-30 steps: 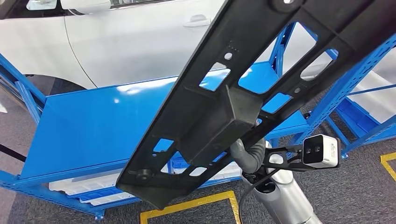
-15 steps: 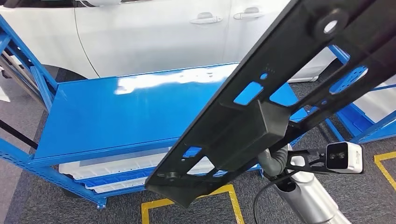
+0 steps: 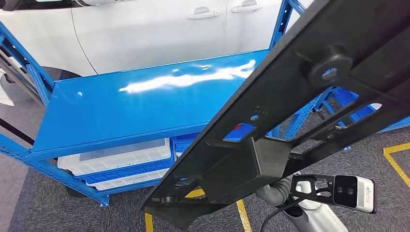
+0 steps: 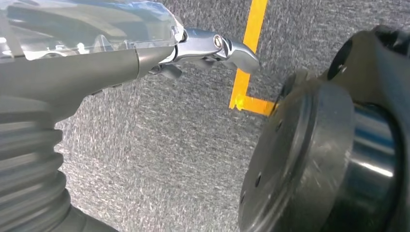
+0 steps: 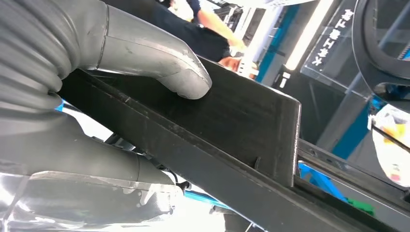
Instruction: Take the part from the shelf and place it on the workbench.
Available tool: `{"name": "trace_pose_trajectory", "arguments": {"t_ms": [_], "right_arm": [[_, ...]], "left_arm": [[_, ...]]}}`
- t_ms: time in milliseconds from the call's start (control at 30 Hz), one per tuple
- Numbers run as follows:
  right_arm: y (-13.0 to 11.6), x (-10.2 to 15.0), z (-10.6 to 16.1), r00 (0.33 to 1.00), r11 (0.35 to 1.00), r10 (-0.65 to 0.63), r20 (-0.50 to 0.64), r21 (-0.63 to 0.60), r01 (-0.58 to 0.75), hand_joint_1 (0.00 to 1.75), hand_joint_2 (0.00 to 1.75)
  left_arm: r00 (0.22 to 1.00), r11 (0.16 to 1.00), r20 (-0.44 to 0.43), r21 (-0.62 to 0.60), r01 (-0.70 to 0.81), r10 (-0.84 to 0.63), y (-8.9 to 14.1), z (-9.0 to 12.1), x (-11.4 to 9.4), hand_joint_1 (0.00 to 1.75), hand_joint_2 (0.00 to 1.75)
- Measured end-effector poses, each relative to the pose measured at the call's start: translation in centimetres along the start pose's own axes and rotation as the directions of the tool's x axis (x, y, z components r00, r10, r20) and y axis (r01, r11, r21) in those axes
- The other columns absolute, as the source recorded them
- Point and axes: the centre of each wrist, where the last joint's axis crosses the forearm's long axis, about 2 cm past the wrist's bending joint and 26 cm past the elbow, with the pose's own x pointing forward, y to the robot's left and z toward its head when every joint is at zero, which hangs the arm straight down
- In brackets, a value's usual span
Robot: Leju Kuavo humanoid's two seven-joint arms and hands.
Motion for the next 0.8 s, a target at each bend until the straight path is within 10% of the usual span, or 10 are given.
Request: {"name": "trace_pose_trajectory", "arguments": {"t_ms": [800], "right_arm": [[5.0,-0.7,3.8,0.993,0.994,-0.109,-0.038,-0.019,0.109,1.75,1.75]], "left_arm": [[0.999,1.000,0.049,0.004,-0.014,0.013,-0.7,-0.7,1.2,0.00,1.75]]}}
